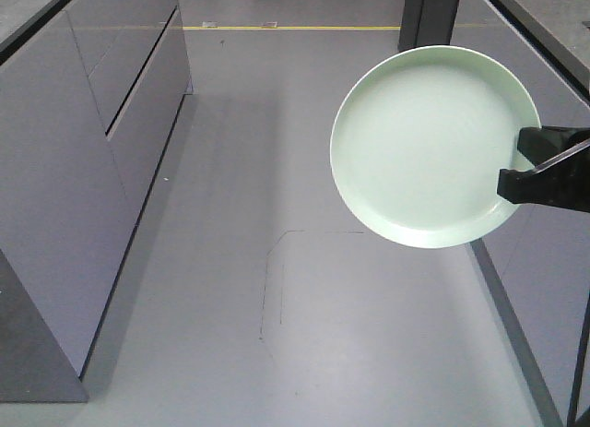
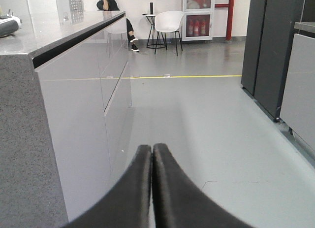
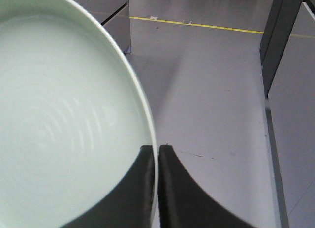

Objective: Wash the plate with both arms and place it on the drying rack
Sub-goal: 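Drive along the aisle carrying the plate in the right gripper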

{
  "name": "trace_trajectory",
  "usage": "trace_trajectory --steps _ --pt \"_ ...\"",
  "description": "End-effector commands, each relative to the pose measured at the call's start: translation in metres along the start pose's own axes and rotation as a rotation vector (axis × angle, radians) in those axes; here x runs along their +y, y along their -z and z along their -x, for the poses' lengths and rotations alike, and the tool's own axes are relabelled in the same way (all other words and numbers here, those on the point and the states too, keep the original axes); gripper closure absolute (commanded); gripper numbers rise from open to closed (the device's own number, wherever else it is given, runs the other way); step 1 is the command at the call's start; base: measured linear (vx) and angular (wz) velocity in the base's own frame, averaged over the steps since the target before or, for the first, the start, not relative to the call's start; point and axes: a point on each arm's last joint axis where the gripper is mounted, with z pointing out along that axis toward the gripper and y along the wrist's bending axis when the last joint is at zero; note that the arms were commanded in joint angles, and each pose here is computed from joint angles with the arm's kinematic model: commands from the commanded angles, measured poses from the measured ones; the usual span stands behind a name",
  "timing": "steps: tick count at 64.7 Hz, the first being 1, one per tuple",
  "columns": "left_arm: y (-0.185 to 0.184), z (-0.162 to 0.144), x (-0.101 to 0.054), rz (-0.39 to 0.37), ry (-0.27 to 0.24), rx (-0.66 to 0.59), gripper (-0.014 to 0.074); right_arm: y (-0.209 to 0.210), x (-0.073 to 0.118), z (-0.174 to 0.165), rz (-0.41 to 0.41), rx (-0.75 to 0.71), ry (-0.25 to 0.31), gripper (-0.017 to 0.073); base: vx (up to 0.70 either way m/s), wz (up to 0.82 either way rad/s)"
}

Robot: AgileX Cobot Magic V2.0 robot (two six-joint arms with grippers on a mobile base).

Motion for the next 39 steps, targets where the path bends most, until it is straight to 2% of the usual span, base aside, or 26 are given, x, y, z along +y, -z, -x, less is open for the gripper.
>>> trace_trajectory --steps 1,39 --pt "0.0005 0.0024 -0.0001 -0.005 0.017 -0.074 0.0599 0.0075 -0.0035 0.0175 -0.038 -0.110 0.002 0.0564 0.15 0.01" --pt "0.0005 0.0024 -0.0001 -0.005 0.017 -0.074 0.0599 0.0075 -0.0035 0.0175 -0.038 -0.110 0.002 0.0564 0.16 -0.03"
